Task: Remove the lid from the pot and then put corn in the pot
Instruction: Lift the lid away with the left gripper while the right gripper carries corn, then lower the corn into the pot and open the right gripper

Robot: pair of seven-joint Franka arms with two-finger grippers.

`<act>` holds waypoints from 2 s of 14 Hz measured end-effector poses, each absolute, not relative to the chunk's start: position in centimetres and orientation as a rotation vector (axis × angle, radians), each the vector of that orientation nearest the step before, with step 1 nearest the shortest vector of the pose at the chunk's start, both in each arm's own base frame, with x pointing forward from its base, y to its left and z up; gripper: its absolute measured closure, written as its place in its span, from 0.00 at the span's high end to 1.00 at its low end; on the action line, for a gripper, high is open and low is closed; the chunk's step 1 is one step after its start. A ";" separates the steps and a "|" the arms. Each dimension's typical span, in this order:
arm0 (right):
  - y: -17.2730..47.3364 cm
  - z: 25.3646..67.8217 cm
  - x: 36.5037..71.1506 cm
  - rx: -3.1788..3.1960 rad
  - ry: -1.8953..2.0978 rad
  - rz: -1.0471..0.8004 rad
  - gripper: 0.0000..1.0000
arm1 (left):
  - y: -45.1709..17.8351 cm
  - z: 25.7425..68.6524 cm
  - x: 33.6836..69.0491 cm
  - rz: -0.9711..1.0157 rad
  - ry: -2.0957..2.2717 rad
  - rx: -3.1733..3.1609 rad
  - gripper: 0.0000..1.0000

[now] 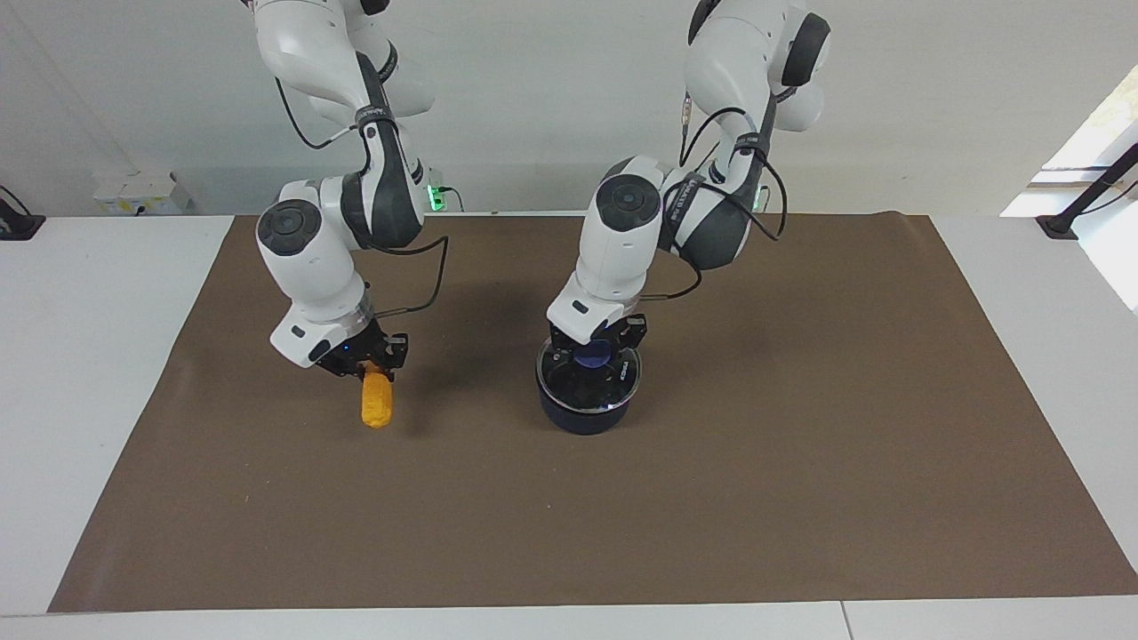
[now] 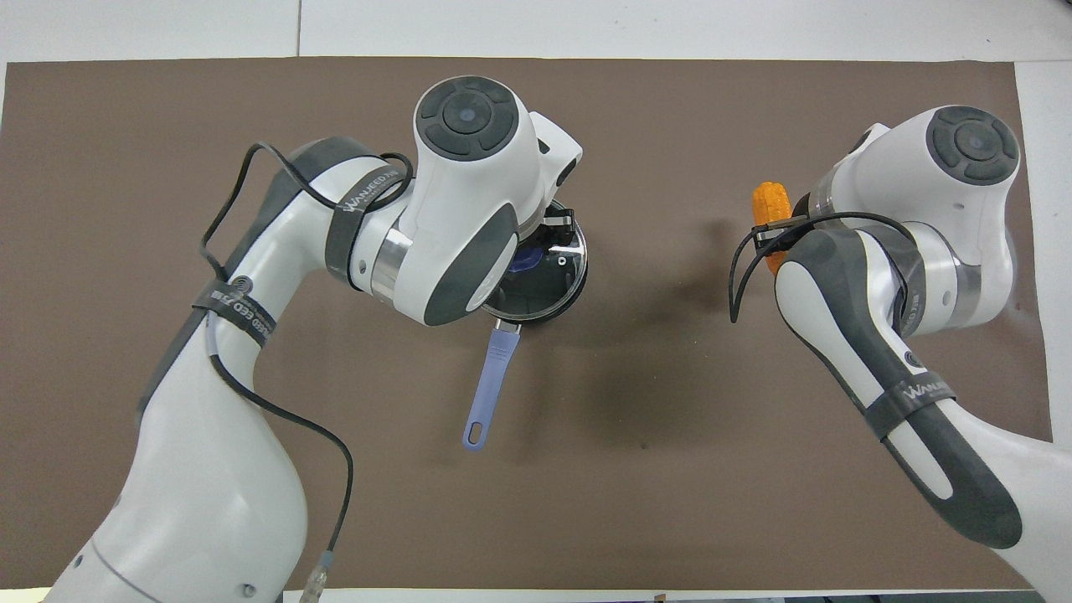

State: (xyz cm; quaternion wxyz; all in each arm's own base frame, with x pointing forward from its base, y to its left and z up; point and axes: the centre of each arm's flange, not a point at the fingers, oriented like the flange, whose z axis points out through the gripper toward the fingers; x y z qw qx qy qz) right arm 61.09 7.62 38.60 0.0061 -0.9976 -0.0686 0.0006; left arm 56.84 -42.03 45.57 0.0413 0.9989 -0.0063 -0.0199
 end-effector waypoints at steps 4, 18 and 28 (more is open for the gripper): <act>11.7 43.0 61.7 -3.117 -0.248 0.007 0.38 | -33.7 53.0 58.6 -0.040 0.106 3.041 0.67; 40.6 36.6 59.1 -3.083 0.002 -0.055 0.38 | 3.1 38.4 61.3 -0.029 -0.166 3.088 0.67; 36.3 41.2 61.1 -3.088 0.105 -0.110 0.97 | 2.7 34.0 59.4 -0.030 -0.169 3.091 0.67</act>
